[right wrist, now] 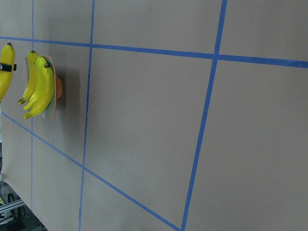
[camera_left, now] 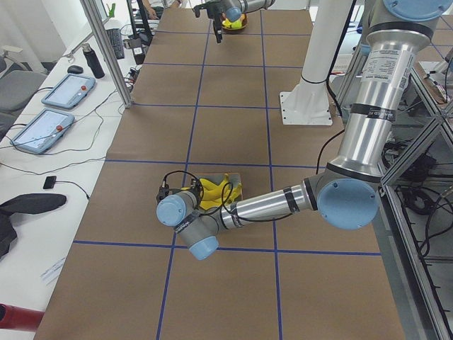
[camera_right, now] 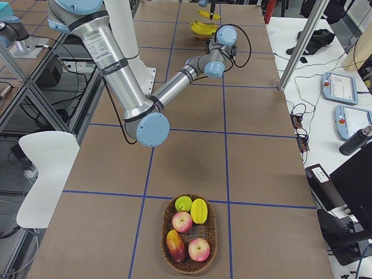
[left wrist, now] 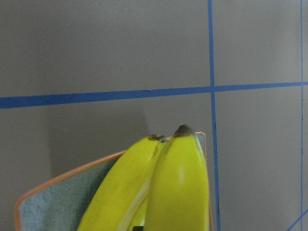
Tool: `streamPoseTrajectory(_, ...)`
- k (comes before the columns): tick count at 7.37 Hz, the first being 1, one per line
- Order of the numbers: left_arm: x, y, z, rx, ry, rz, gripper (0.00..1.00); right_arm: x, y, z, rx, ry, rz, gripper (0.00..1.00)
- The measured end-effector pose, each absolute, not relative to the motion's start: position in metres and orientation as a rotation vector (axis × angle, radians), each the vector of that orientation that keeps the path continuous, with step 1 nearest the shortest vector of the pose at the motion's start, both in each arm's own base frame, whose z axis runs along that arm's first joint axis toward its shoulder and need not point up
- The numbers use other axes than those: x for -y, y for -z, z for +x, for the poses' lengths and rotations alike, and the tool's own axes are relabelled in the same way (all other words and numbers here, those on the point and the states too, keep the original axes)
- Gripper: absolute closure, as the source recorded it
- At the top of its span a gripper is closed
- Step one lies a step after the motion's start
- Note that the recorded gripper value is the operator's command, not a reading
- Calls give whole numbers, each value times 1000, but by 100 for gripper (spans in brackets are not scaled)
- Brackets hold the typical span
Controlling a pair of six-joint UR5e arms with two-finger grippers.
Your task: Transfer all bananas from basket to plate
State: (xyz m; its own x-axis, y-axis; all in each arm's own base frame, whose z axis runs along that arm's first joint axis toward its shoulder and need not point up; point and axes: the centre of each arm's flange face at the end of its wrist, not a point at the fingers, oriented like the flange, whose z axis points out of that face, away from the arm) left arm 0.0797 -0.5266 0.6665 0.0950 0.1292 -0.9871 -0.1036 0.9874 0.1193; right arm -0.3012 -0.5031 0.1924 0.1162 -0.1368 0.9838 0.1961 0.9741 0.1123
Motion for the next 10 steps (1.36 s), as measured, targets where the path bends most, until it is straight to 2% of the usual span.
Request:
streamPoseTrajectory(3,523,-687,78,-1461,-230,58,100,503,-191,-301,1432,237,-35,0)
streamPoseTrajectory(10,540,-690,87,-1410,-289,142,100,502,-190,-303,1426,226,-10,0)
